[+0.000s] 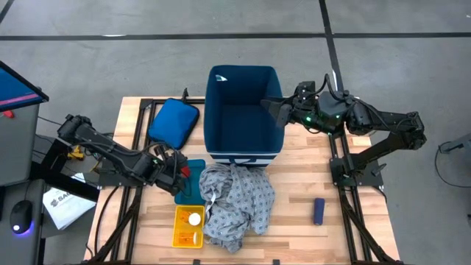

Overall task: Pick & place medical supplies in basket/bin
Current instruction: Put the red bandage into the blue bin

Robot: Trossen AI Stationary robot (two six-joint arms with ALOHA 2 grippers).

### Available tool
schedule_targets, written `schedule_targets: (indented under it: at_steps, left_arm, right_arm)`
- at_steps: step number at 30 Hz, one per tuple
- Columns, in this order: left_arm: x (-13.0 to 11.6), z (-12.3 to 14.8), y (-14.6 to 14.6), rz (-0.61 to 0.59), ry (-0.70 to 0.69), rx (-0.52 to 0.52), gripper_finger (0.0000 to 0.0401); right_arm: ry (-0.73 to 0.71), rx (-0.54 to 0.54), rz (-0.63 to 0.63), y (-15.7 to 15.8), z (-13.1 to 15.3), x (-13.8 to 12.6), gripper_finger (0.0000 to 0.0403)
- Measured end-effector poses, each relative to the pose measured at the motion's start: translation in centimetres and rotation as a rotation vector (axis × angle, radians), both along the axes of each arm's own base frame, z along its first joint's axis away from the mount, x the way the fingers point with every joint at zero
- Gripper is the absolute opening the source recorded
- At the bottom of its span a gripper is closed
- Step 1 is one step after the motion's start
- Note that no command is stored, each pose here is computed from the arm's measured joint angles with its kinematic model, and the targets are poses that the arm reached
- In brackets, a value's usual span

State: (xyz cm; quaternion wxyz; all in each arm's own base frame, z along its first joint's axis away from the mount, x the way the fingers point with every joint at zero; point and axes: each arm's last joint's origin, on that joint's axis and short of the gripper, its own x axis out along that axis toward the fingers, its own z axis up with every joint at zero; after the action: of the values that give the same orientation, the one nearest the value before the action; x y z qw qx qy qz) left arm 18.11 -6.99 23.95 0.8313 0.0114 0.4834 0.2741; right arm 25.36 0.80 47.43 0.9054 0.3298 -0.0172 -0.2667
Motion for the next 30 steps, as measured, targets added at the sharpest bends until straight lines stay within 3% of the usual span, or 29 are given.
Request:
schedule_targets:
  at_steps: [25, 30]
  left_arm:
    - [-0.7, -3.1, 0.4, 0.05, -0.013, 0.026, 0.0007]
    - [-0.6, -3.2, 0.4, 0.049, -0.016, 0.019, 0.0028]
  right_arm:
    - [0.003, -0.005, -0.018, -0.1, 0.0, 0.0, 0.0228]
    - [0.003, -0.005, -0.018, -0.1, 0.0, 0.0, 0.0228]
